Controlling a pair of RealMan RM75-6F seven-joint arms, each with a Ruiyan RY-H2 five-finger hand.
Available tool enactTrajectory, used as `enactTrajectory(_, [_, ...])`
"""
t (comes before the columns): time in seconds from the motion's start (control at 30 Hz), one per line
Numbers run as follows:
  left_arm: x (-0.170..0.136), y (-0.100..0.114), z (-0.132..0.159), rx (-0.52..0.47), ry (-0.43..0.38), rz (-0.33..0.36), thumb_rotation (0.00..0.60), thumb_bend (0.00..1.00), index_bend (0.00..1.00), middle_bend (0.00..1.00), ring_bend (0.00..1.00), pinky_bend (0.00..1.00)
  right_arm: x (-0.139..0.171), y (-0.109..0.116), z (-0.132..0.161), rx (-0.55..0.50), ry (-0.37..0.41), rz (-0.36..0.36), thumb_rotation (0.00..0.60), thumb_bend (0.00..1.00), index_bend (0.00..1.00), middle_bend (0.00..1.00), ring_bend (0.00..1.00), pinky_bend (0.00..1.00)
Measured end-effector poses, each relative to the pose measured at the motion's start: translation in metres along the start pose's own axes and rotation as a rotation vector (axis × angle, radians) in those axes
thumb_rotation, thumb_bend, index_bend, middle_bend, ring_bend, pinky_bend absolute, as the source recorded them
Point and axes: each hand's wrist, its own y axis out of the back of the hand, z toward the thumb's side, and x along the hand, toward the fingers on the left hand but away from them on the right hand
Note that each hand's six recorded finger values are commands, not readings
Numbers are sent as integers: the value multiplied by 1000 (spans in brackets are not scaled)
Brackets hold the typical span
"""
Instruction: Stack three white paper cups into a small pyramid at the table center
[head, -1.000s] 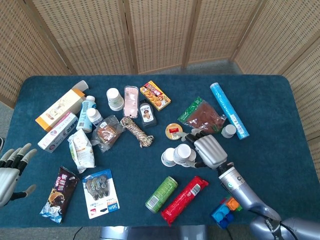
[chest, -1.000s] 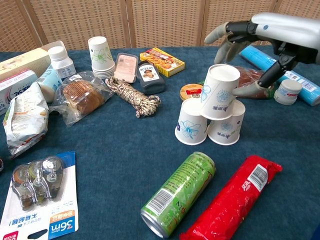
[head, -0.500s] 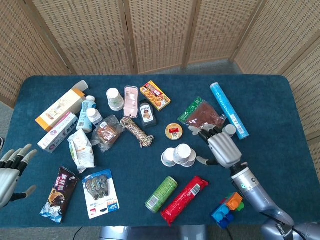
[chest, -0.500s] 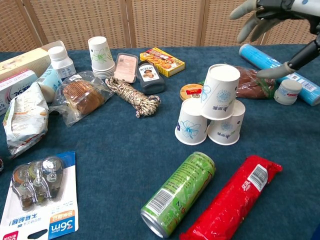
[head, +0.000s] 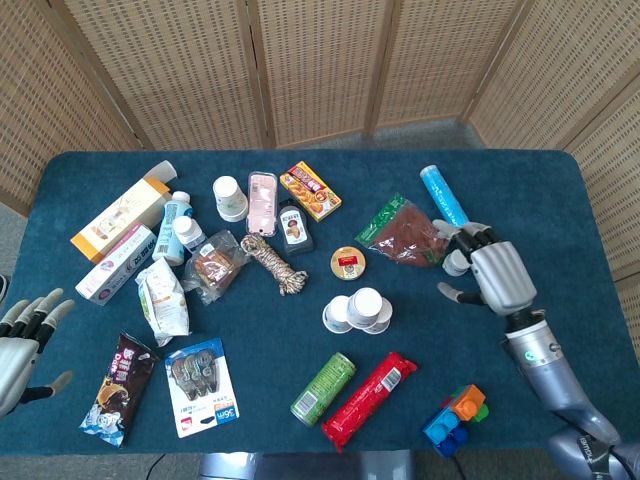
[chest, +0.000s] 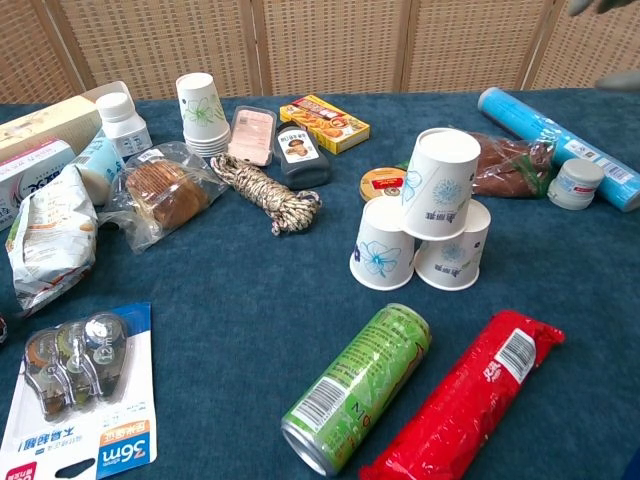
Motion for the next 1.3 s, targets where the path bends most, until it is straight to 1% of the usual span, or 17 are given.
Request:
enactTrajectory(0.1, [0, 1, 0, -4, -3, 2, 600, 278, 73, 0, 0, 0, 10, 9, -21, -5, -65, -23, 600, 201, 141, 300, 232, 206])
enactTrajectory(0.2, [-1, 1, 0, -7, -8, 0, 600, 277, 72, 0, 0, 0, 21, 17, -39, -12, -121, -49, 600, 188, 131, 254, 189, 179])
enactTrajectory(0.33, [-2, 2, 1, -13, -12, 3, 600, 278, 71, 0, 0, 0, 35, 22, -54, -50, -177, -65, 600, 180, 113, 215, 158, 170])
enactTrajectory(0.43, [-3, 4, 0, -19, -14, 7, 600, 278, 71, 0, 0, 0, 50, 25, -67, -83, -228, -77, 600, 177, 105, 202, 142, 144])
enactTrajectory(0.57, [-5, 6, 0, -26, -19, 13, 600, 278, 70, 0, 0, 0, 73, 29, -82, -89, -287, -111, 600, 167, 103, 194, 130, 125])
enactTrajectory(0.7, [-7, 8, -1, -33, -22, 15, 600, 277, 70, 0, 0, 0, 92, 31, -90, -76, -324, -139, 600, 145, 103, 193, 127, 102])
enactTrajectory(0.83, [-9, 10, -2, -38, -24, 21, 600, 278, 69, 0, 0, 0, 108, 29, -97, -63, -356, -145, 600, 143, 100, 188, 112, 79])
enactTrajectory(0.93, [-10, 10, -2, -38, -26, 22, 600, 278, 68, 0, 0, 0, 121, 26, -100, -54, -375, -133, 600, 135, 98, 175, 111, 79])
enactTrajectory(1.03, [-10, 8, -2, -39, -23, 20, 600, 277, 67, 0, 0, 0, 130, 24, -100, -32, -386, -119, 600, 105, 96, 166, 105, 79])
enactTrajectory(1.17, [-11, 6, -3, -48, -13, 20, 600, 278, 54, 0, 0, 0, 138, 22, -97, 22, -395, -100, 600, 63, 94, 141, 63, 49])
enactTrajectory(1.3, [-13, 5, -8, -53, 6, 40, 600, 278, 26, 0, 0, 0, 143, 20, -93, 84, -398, -77, 600, 62, 92, 126, 48, 43])
